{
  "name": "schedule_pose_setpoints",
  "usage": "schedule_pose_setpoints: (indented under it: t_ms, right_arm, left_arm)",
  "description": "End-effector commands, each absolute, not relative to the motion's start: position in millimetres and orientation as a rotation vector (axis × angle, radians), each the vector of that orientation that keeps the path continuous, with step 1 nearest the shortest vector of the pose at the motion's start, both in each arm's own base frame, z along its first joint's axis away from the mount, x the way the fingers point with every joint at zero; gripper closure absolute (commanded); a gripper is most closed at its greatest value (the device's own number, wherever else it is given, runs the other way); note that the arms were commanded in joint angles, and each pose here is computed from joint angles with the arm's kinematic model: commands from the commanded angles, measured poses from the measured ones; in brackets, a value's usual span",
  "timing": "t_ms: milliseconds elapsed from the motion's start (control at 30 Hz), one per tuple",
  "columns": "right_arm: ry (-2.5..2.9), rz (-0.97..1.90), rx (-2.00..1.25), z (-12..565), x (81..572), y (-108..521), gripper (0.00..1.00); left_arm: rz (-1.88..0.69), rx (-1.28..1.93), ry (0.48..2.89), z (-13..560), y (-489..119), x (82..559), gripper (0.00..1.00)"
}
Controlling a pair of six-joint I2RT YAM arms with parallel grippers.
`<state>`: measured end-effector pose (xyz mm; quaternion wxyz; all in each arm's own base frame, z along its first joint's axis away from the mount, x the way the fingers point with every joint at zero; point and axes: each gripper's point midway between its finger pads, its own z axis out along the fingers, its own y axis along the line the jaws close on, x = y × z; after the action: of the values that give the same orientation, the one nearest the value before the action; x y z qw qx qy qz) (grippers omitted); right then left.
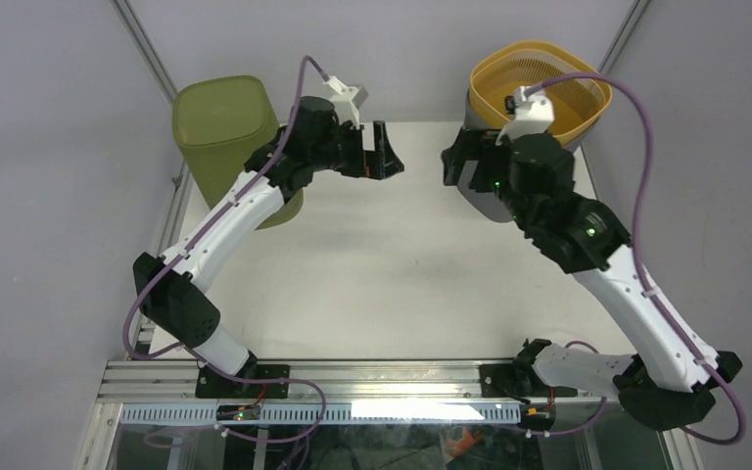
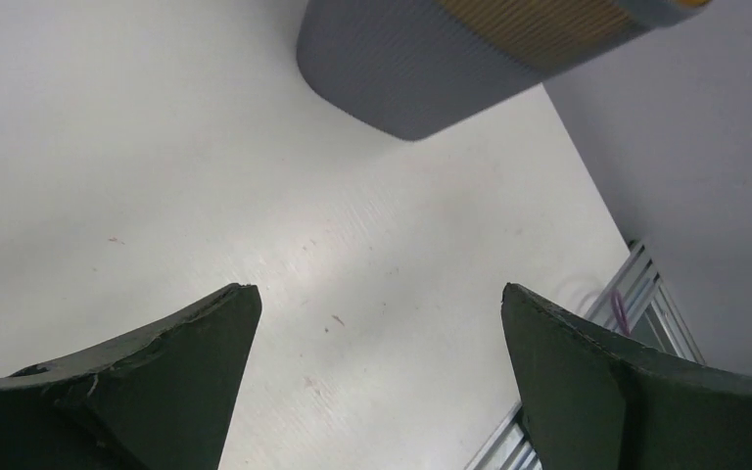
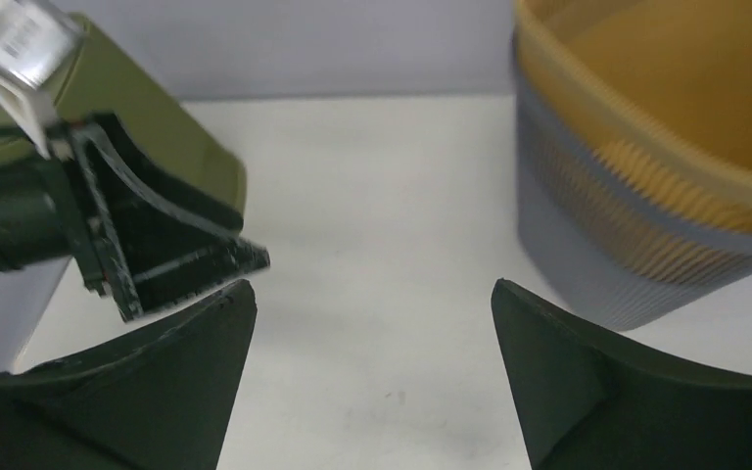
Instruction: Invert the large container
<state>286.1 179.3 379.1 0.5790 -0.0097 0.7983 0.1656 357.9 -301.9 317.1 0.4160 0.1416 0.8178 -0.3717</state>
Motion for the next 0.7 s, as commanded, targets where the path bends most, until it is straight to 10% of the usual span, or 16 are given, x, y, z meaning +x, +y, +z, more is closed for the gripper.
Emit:
schedule_pose_setpoints:
  t_ms: [0, 667]
  right_arm:
    - [1.721, 0.028, -0.131, 438, 280, 113, 0.06]
    - [2.072, 0.043, -0.338, 379, 429, 66, 0.11]
  left_arm:
    - [-0.900, 0.407, 2.033, 316, -319, 352, 0.01]
    - [-0.956, 0.479, 2.121, 278, -337, 335, 0.01]
